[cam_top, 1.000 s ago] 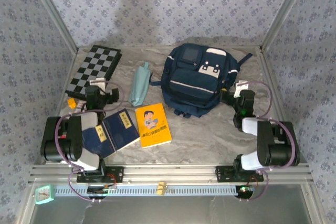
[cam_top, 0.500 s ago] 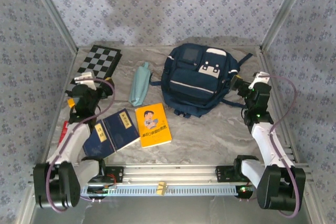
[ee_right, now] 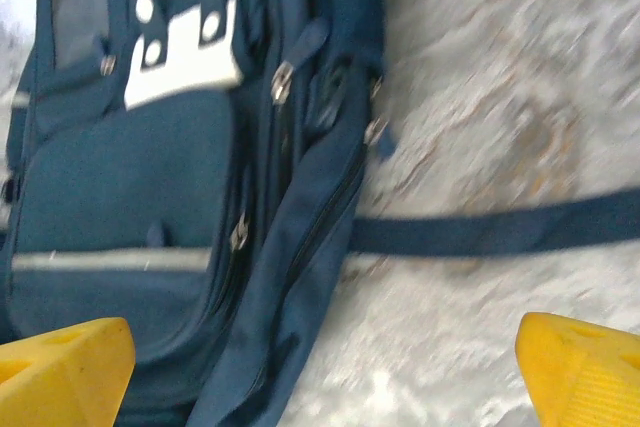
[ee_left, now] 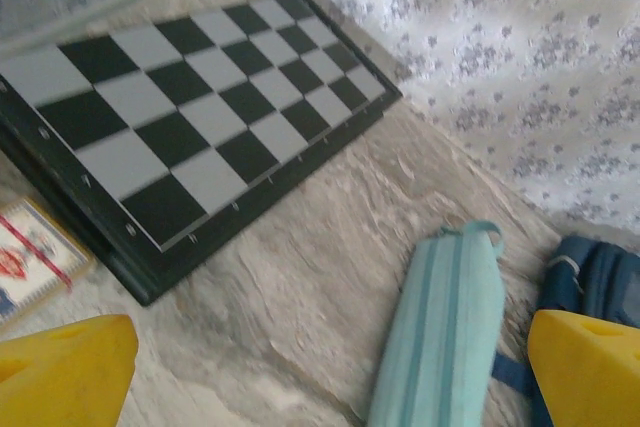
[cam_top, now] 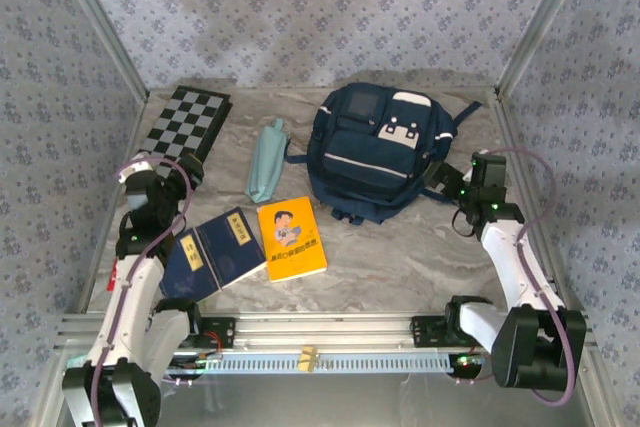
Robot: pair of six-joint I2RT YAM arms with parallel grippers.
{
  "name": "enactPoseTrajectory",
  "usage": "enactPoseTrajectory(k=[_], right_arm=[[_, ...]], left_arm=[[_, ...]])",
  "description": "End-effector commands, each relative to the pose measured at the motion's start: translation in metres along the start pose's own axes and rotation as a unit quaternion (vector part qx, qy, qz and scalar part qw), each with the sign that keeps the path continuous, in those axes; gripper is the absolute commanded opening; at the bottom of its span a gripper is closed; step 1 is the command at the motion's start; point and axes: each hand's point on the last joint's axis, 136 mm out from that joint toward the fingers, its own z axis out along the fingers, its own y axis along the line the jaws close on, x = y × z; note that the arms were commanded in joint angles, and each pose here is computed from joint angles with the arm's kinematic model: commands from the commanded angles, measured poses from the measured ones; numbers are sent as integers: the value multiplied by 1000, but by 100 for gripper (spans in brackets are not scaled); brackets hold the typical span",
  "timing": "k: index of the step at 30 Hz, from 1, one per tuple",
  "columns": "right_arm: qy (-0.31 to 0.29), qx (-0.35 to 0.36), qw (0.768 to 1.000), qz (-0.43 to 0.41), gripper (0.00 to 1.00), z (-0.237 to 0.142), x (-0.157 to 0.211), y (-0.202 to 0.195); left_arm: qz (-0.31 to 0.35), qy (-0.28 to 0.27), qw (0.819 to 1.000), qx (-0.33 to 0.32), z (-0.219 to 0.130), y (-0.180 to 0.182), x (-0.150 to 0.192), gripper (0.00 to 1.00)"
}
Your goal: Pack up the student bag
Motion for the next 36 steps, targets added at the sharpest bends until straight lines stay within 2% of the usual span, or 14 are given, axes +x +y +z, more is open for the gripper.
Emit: enactPoseTrajectory(k=[1,4,8,15,18,21,24,27,30,36], right_arm=[[77,-7,997,23,100,7,38,11],[100,-1,995,20,100,16,55,20],[112,-46,993,15,98,29,68,46],[118,-28,992,16,77,54,70,51],[129,-40,991,14,59,66,74,58],[134,-48,990,8,54,72,76,66],[134,-55,989,2,40,77,80,75],[130,-52,990,11,36,82,84,81],[118,-61,991,26,26,86,86,95],[64,-110,991,30,24,87,87,156]], left_arm=[[-18,59,998,23,-6,-19,22,100],[4,88,995,47,-7,-39,41,100],[44,133,988,62,-10,-66,68,100],[77,204,967,132,-15,-116,120,100],[86,221,956,172,-19,-136,137,100],[96,235,947,195,-21,-148,151,100],[102,242,945,197,-18,-149,157,100],[111,244,945,190,-16,-147,158,100],[135,255,938,194,-17,-151,161,100],[153,259,935,188,-11,-159,155,100]])
